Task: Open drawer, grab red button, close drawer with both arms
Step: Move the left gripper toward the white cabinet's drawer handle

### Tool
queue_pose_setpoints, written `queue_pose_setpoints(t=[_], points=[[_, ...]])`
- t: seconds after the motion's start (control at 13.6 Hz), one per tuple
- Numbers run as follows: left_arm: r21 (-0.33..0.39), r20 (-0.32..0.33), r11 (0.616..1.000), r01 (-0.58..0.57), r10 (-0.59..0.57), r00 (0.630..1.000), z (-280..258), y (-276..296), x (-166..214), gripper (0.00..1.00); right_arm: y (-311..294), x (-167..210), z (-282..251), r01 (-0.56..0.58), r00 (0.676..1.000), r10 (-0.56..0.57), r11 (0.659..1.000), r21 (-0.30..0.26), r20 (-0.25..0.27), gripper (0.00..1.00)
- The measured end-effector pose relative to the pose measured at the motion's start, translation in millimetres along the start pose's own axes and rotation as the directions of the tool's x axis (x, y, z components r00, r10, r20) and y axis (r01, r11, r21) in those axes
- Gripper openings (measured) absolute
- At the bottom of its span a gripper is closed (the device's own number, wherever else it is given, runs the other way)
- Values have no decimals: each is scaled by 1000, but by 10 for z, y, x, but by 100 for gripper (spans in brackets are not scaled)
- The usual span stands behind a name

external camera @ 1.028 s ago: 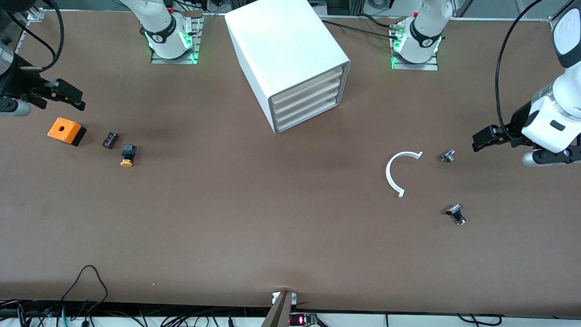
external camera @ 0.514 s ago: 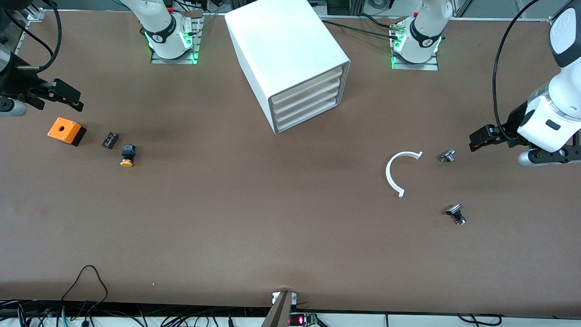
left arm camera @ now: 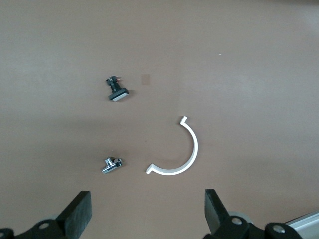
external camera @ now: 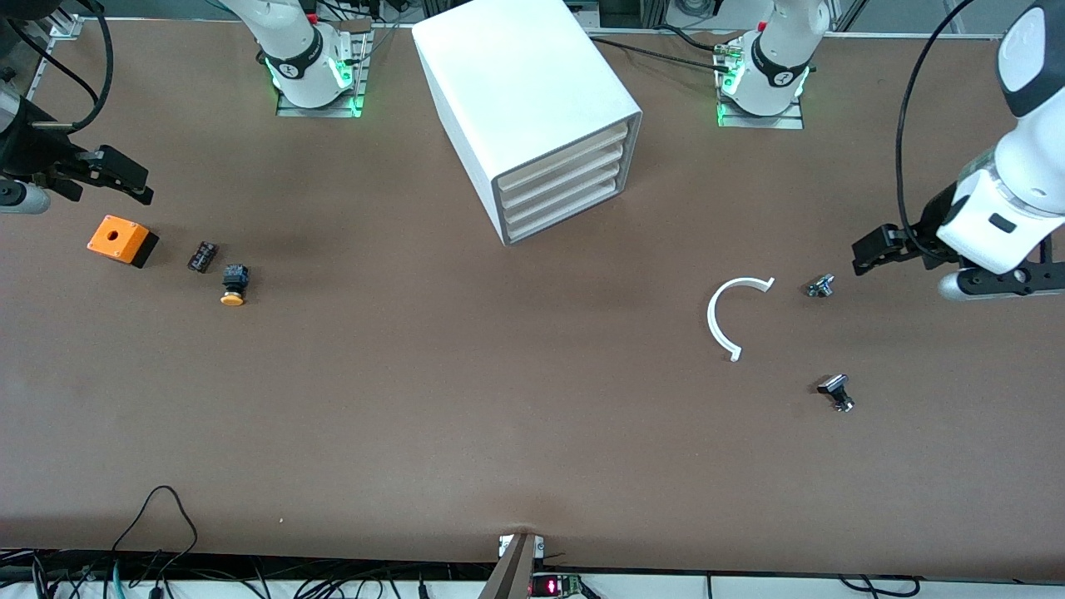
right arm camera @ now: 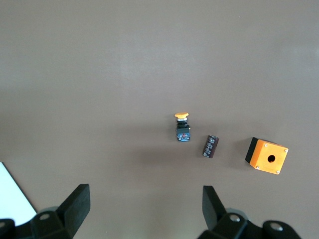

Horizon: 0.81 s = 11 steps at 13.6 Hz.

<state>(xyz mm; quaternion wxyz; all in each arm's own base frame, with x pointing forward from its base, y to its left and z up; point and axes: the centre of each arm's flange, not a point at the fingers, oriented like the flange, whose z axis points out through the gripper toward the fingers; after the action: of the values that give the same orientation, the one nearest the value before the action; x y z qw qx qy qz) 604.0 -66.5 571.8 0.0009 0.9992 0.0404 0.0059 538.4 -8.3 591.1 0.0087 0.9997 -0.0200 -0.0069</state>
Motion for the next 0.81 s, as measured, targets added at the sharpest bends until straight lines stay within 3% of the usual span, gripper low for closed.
queue_pose_setpoints(t=[0.15,0.37,0.59,0.73,0.81], points=[[5,17,1000,-17,16,1000,-4,95,-51,100,-1,20,-2,-1,1000,1,1000,0,-4,100],[6,161,999,-33,32,986,176,169,-196,100,-2,53,14,-1,1000,1,1000,0,-3,100],[-10,228,998,-55,56,972,392,280,-215,100,7,96,54,-2,1000,2,1000,-11,1,100],[-55,294,996,-70,83,952,733,322,-193,100,8,128,17,-3,1000,2,1000,-13,-11,100],[-111,339,992,-62,96,936,970,382,-194,100,6,157,-23,-3,1000,3,1000,-12,-20,100]])
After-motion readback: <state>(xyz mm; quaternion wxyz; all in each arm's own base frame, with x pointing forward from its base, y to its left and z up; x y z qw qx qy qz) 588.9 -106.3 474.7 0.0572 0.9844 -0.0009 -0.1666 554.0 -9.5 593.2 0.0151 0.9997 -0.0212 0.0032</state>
